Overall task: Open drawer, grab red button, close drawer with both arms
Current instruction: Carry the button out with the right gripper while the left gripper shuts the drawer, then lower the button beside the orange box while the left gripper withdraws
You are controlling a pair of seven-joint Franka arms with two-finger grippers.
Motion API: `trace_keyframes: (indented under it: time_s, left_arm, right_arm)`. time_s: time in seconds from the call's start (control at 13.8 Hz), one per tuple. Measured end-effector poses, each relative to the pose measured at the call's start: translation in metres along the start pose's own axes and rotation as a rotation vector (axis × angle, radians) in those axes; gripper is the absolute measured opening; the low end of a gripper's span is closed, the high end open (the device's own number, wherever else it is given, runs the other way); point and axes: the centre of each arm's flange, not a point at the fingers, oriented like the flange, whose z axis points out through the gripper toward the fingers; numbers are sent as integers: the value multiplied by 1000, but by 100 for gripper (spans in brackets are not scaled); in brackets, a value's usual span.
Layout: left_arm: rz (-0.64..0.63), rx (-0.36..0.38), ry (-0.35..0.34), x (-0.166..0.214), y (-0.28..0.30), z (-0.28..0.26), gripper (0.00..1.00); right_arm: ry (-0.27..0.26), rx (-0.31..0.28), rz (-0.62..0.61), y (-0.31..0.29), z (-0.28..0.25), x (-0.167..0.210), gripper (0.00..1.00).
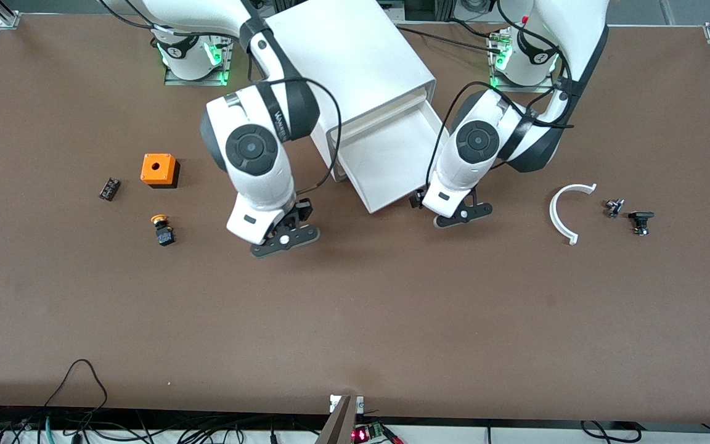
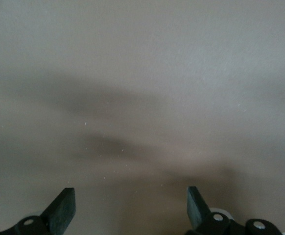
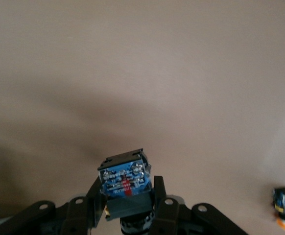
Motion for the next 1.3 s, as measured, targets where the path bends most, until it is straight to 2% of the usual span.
trace_keyframes:
  time_s: [0.29, 0.58, 0.94, 1.09, 1.3]
  left_arm:
    - [38, -1, -58, -37, 15, 16, 100]
    - [135, 19, -86, -96, 32, 22, 100]
    - [207, 39, -102, -140, 39, 27, 100]
    - [221, 44, -106, -149, 40, 29, 100]
    - [233, 45, -107, -155, 41, 29, 100]
  right_arm:
    - [-58, -3, 138, 81, 35, 4, 43]
    - [-36, 20, 241, 148, 83, -13, 43]
    - [0, 45, 273, 155, 122, -55, 43]
    - [21, 57, 283, 154, 135, -75, 43]
    - [20, 64, 297, 158, 153, -106, 43]
